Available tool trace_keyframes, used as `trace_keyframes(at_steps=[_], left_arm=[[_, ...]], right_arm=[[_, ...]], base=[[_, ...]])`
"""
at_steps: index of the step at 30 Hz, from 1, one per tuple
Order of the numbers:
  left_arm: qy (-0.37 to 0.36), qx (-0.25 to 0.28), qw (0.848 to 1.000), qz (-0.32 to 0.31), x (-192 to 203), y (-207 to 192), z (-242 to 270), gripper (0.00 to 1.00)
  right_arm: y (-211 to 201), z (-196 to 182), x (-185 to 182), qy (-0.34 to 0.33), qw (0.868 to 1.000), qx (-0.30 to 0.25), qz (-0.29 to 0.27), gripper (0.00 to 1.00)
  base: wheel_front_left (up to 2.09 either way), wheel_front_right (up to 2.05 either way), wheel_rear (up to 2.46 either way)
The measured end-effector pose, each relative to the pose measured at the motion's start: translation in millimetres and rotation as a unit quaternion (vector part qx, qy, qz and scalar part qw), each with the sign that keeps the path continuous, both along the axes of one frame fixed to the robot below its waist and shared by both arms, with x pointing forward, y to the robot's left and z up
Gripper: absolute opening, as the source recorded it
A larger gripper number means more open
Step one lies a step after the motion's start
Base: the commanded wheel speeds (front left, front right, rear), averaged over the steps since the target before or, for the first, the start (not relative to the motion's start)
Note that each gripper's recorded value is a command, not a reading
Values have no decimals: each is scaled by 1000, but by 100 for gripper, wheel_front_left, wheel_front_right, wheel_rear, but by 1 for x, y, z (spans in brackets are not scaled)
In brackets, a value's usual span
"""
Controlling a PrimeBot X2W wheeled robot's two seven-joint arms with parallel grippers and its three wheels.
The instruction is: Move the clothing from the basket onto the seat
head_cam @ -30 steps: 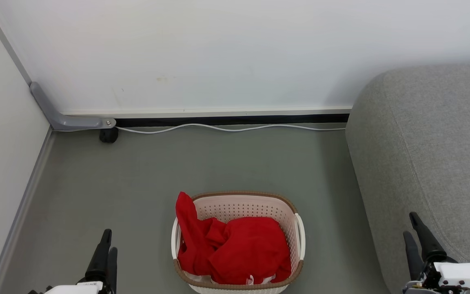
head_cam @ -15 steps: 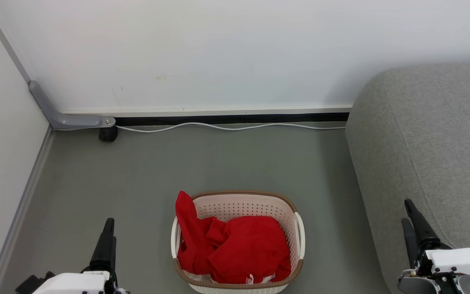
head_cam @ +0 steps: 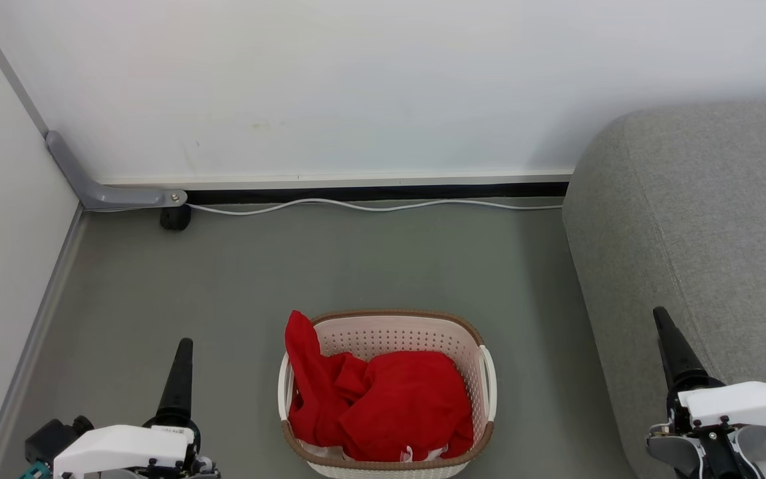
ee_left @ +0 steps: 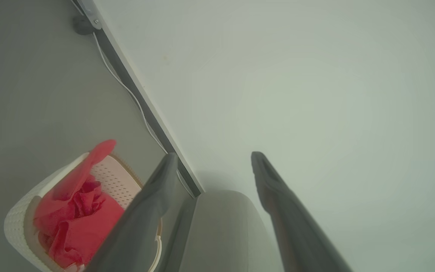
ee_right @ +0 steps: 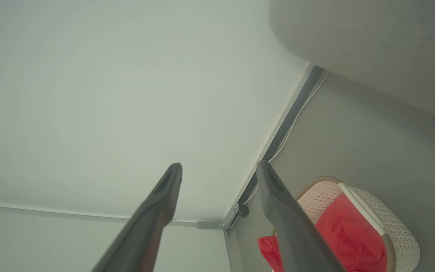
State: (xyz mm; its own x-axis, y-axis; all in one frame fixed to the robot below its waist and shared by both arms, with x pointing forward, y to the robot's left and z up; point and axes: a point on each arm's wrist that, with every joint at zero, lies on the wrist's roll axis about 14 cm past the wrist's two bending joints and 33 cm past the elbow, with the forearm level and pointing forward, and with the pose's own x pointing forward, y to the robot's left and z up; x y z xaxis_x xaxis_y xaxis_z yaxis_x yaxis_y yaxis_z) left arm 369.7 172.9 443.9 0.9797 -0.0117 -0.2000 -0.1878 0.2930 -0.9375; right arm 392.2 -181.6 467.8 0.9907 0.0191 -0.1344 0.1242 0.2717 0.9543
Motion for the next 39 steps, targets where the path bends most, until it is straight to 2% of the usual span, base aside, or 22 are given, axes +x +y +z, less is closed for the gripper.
trace_keyframes(at_steps=[11, 20, 21, 22, 24, 32, 39], left_arm=[[-18, 101, 994, -27, 9, -3, 9, 100], [-24, 156, 987, -38, 13, -4, 12, 100], [-23, 162, 986, -37, 13, -3, 11, 96], [-21, 167, 985, -38, 13, -3, 9, 100], [-20, 177, 983, -40, 12, -3, 8, 100], [-30, 226, 972, -50, 20, -6, 12, 100], [-34, 281, 957, -61, 23, -6, 12, 100]], right_arm=[[5, 9, 9, -16, 994, -101, 25, 100], [9, 14, 14, -27, 985, -166, 39, 100], [9, 14, 14, -28, 984, -173, 41, 100], [9, 15, 15, -29, 982, -180, 42, 100], [9, 15, 15, -31, 980, -191, 43, 100], [12, 20, 20, -43, 969, -237, 52, 100], [12, 24, 25, -52, 958, -277, 57, 100]], base=[[0, 0, 0], [0, 0, 0], [0, 0, 0], [0, 0, 0], [0, 0, 0], [0, 0, 0], [0, 0, 0]])
